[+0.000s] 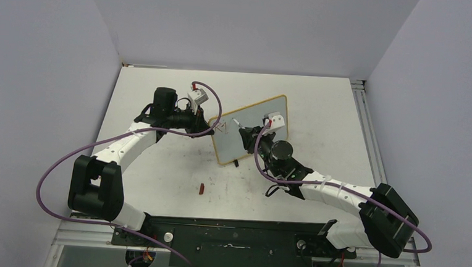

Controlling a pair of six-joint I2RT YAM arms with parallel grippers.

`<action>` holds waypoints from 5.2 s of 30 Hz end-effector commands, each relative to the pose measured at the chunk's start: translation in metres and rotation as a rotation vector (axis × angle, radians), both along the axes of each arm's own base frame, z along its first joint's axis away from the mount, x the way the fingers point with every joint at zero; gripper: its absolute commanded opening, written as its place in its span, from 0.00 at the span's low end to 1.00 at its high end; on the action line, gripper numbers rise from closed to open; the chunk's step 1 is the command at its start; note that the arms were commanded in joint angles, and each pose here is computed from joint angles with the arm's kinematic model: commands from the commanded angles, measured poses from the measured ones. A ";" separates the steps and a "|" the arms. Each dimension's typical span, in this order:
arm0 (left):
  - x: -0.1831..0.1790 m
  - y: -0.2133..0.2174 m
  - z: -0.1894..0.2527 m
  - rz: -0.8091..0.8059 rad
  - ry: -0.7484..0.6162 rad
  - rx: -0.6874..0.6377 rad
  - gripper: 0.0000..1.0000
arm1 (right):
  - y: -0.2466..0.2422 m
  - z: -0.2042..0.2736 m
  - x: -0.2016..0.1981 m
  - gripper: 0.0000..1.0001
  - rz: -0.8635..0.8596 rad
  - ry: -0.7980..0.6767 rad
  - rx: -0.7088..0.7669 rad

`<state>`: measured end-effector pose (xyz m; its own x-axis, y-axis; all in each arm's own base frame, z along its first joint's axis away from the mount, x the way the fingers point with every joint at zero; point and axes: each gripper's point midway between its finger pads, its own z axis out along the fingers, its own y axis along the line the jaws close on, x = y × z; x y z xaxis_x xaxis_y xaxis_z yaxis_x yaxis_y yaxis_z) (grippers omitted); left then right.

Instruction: Write a sentence on the whiteboard

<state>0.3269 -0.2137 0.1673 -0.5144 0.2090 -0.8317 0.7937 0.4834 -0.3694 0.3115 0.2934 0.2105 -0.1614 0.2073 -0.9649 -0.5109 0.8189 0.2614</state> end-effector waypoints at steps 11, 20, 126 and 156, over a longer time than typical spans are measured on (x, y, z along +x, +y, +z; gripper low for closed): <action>0.003 -0.001 0.002 -0.016 -0.028 0.027 0.00 | 0.014 0.007 0.003 0.05 0.047 -0.020 0.046; 0.003 -0.001 0.003 -0.016 -0.033 0.025 0.00 | 0.013 -0.009 -0.005 0.05 0.055 0.012 0.034; 0.002 -0.002 0.002 -0.020 -0.027 0.028 0.00 | -0.030 0.021 0.017 0.05 -0.105 -0.045 0.063; 0.001 -0.002 0.003 -0.021 -0.030 0.028 0.00 | -0.014 -0.015 0.002 0.05 -0.020 0.030 0.042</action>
